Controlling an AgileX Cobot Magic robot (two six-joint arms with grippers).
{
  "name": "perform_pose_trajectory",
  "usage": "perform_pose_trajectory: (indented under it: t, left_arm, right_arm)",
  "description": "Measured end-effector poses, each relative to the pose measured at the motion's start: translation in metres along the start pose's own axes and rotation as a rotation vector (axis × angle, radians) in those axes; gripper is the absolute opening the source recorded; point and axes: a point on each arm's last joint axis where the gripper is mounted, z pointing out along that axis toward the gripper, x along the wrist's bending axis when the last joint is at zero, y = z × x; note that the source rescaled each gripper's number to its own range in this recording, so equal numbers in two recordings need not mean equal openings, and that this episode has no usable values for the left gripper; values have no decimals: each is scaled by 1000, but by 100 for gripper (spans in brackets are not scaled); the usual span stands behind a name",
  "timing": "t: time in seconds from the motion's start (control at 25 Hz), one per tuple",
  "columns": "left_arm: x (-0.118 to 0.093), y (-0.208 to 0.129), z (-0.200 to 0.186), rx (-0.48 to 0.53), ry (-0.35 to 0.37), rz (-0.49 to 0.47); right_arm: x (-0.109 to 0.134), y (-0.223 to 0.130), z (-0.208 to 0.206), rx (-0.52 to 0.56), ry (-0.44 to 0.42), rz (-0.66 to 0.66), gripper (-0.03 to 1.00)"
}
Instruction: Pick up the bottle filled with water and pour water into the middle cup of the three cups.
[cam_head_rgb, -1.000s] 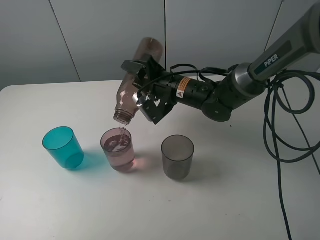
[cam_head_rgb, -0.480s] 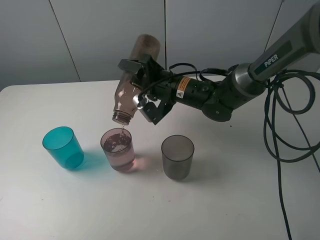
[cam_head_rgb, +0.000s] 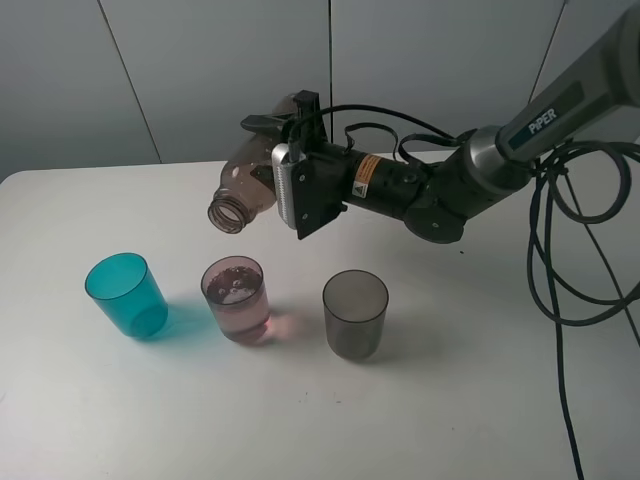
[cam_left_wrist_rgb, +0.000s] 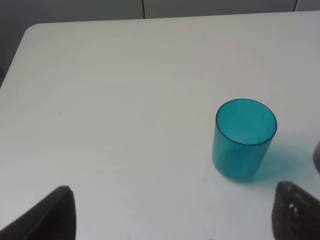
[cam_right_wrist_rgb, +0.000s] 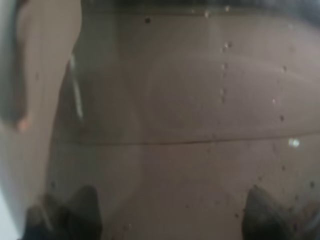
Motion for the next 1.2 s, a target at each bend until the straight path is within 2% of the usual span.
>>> perform_pose_trajectory:
  t: [0.12,0.24,0.44,0.52,0.68,0.84,1.0,1.2]
  left_arm:
    - [0,0,0,0,0,0]
    - [0,0,0,0,0,0]
    - [0,0,0,0,0,0]
    - [0,0,0,0,0,0]
    - [0,0,0,0,0,0]
    - [0,0,0,0,0,0]
    - [0,0,0,0,0,0]
    - [0,0,0,0,0,0]
  right_arm:
    - [2,-2,0,41,61,255,0]
    - [-6,-4,-1,109,108,508,0]
    - [-33,-20,-18,173,36,953,0]
    - [-41,-29,-32,207,-2,1065,0]
    - [-41,-44,-64,256,-63,1210,0]
    - [-28,-56,-100,312,-113,1329,0]
    - [-20,-67,-126,378,-130,1365,0]
    - [-21,-93,-154,463,-223,1381,0]
